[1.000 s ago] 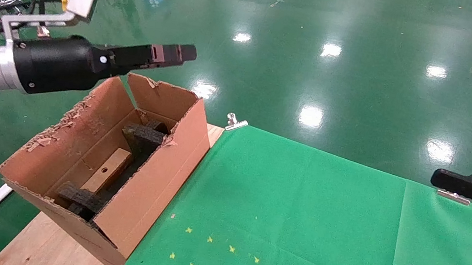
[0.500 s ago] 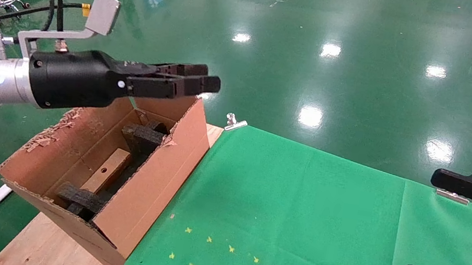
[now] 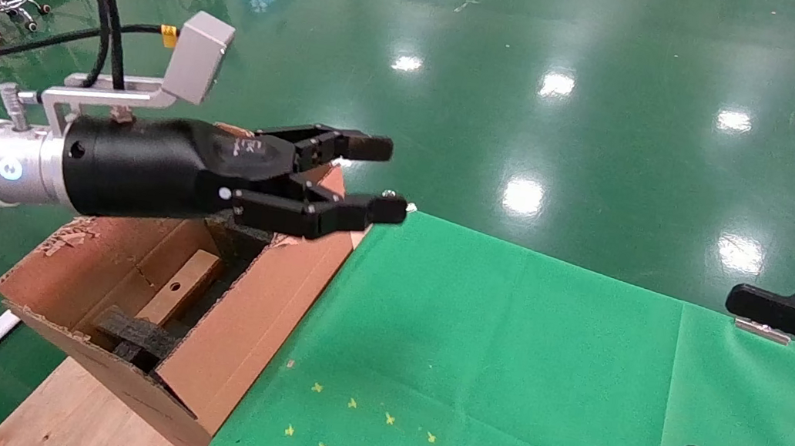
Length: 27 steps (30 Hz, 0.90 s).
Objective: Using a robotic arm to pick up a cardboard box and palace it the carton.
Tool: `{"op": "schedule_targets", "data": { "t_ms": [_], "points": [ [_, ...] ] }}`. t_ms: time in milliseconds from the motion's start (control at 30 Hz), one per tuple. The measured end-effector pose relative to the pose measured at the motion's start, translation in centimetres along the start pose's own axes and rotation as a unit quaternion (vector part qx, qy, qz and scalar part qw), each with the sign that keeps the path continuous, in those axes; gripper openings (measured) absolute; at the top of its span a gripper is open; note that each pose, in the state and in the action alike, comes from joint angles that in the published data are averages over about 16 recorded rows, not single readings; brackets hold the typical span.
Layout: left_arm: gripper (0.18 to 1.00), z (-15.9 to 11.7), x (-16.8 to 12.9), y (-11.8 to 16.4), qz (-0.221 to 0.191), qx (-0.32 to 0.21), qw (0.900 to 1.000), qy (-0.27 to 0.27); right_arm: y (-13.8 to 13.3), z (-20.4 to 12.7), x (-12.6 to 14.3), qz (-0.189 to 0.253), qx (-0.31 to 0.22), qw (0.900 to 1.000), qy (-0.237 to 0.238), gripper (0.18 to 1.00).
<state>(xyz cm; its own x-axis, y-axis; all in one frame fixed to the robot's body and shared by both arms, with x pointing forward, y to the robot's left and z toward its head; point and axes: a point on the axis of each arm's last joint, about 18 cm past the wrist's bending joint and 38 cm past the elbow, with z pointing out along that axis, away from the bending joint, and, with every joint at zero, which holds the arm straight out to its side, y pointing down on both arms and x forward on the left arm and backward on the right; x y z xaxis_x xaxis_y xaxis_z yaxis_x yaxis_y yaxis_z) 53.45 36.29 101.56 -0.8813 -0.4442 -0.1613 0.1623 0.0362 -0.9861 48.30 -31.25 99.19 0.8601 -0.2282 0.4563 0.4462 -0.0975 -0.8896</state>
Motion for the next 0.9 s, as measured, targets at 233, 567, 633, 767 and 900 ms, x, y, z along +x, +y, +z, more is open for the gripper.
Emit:
{"op": "schedule_targets", "data": {
  "t_ms": [233,567,633,767,900],
  "points": [
    [1.001,1.0,2.1,0.3,0.044,0.001,0.9984,0.035,0.0,0.0,0.0,0.000,0.000,1.000,0.000,1.001],
    [1.001,2.2,5.2,0.7,0.106,0.007,0.9909,0.083,0.0,0.0,0.0,0.000,0.000,1.000,0.000,1.001],
    [1.001,2.3,5.9,0.8,0.118,0.008,0.9887,0.092,0.0,0.0,0.0,0.000,0.000,1.000,0.000,1.001],
    [1.001,2.6,7.1,0.9,0.140,0.011,0.9840,0.109,0.0,0.0,0.0,0.000,0.000,1.000,0.000,1.001],
    [1.001,2.8,8.1,1.1,0.157,0.014,0.9799,0.122,0.0,0.0,0.0,0.000,0.000,1.000,0.000,1.001]
  ]
}}
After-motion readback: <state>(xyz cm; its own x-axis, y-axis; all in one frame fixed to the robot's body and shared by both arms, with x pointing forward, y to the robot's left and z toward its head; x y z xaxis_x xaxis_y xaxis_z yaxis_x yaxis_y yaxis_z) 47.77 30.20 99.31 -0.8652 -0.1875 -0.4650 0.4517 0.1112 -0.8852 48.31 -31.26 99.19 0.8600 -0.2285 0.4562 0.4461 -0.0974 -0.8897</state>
